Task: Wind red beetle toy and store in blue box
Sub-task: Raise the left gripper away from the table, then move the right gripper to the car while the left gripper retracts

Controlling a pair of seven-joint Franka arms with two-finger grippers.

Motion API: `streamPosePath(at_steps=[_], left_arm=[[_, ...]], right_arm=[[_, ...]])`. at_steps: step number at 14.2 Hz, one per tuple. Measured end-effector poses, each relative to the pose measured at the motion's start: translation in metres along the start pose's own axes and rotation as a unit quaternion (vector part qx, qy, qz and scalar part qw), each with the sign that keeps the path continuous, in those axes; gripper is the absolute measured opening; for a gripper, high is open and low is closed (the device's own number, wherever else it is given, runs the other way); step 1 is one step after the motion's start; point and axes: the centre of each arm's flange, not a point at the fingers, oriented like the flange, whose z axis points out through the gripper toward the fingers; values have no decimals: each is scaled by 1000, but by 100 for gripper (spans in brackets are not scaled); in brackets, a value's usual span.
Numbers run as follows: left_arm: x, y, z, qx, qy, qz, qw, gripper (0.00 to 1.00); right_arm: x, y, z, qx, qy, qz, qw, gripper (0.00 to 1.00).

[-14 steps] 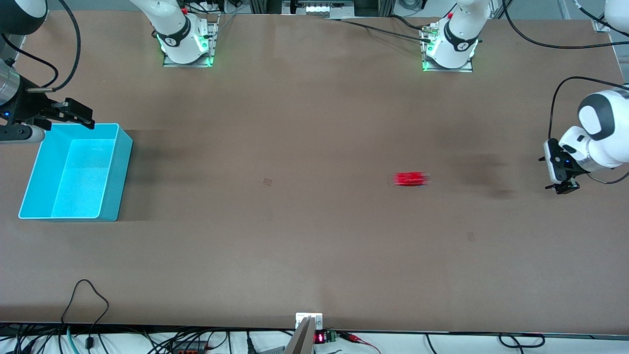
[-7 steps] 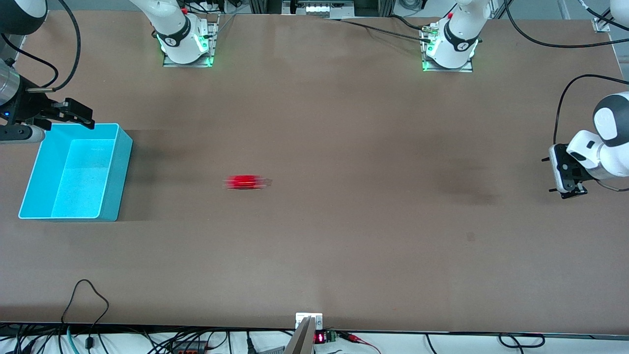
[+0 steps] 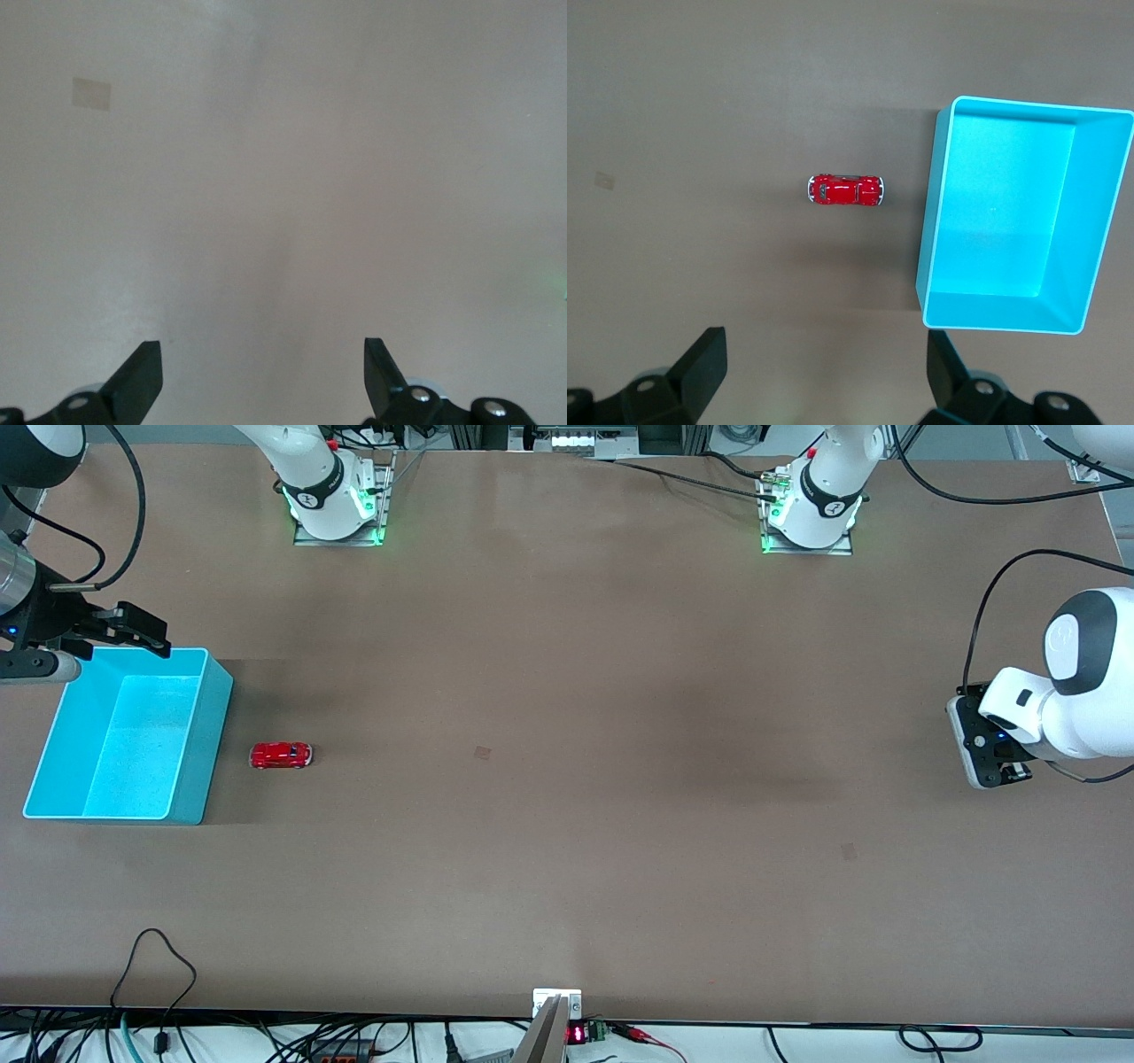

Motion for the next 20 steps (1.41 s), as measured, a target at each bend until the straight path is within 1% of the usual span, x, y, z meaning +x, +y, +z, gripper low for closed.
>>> streamPosePath(at_steps=[2,4,5,8,10,13,16,17,18,20], left_arm=[[2,5,-17,-7,-7,-38,999,100],[6,15,-43,-6,-12,-91,996,100],[9,22,-57,-5,-16,-119,993,100],[16,44,-87,-5,-27,-213,977,100],[24,54,-106,-3,-32,-273,961,100],[51,73,-147,15,-30,-355,934,100],[82,99,-175,22,-36,-443,896,100],[91,108,-185,23,-40,-463,885,100],[96,116,-192,22,-44,-476,878,100],[92,125,-207,20,-46,-490,870,100]], right_arm=[[0,0,0,0,0,0,1000,100],[0,0,0,0,0,0,1000,100],[0,0,0,0,0,0,1000,100],[0,0,0,0,0,0,1000,100],[0,-1,1,2,-3,0,1000,100],[0,-7,1,2,-5,-6,1000,100],[0,-16,1,2,-7,-13,1000,100],[0,-17,1,2,-7,-14,1000,100],[0,-19,1,2,-7,-16,1000,100],[0,-23,3,5,-8,-19,1000,100]])
